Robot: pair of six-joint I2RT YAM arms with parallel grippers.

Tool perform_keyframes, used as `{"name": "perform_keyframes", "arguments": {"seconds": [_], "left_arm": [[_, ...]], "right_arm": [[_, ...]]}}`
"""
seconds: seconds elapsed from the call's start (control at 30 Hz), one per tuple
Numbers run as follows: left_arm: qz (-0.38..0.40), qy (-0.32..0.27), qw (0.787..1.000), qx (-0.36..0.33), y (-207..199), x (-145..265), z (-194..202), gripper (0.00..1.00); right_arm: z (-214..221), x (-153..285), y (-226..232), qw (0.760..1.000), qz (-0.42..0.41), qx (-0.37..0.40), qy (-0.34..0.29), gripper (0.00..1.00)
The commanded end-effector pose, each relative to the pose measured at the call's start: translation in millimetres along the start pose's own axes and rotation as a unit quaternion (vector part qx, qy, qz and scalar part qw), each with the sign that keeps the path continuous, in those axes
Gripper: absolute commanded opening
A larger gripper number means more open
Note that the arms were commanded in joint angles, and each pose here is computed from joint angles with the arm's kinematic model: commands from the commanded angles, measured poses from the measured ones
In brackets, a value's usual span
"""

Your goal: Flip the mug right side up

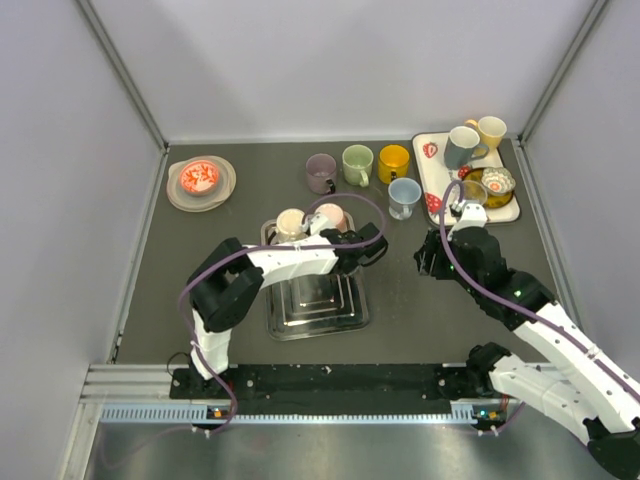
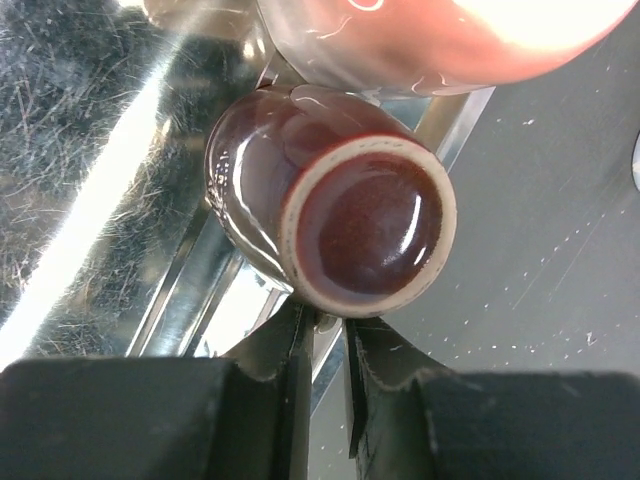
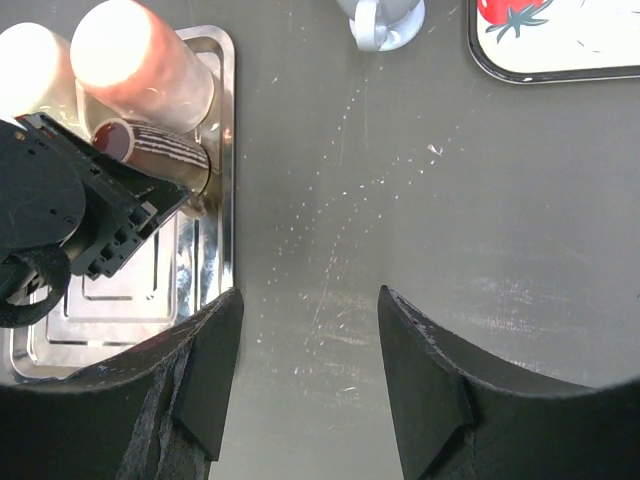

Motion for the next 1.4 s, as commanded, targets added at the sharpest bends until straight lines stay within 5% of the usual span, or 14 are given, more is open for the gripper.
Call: {"name": "perform_keyframes", "arguments": {"seconds": [0.0,0.17,0.63,0.9,1.13,1.37], "left_arm": [[-0.007,0.005,1.000,-0.012,17.7,6.3,-4.3,0.15],[-0.004,0.009,1.000,-0.026,32.2,10.3,-4.9,0.00],[0.091,0.087,0.980,-0.153,51.6,48.9,9.7,0.00],[0.252,0.087,0.935,-0.235,49.8,77.1,16.1,0.00],[0.291,0.078,0.907,-0.293,69.9,78.8,20.1,0.00],[0.417,0.056,0.872,-0.251,65.1,104.0,19.8,0.00]], "right_arm": [[-3.1,2.8,1.8,1.000,-0.007,-0.001,-0.011,0.57],[-2.1,3.1,1.9,1.000,-0.009,-0.004,-0.011,0.57],[8.1,1.6,2.3,1.000,-0.019,-0.012,0.003,0.57],[28.7,-7.4,0.2,0.999,-0.026,-0.024,0.027,0.56],[38.8,-10.6,2.3,0.998,-0.040,-0.031,0.040,0.56],[54.1,-8.9,23.6,0.989,-0.127,-0.051,0.064,0.56]]}}
Point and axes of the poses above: each gripper's point midway between its finger pads, its own x axis back along the fingers, its own y axis along the line the jaws close on, z = x × y, the point moved 3 cm from there along x, back along the fingers, and after that the axes turned 7 degrees about -x, right-handed, at the moved point
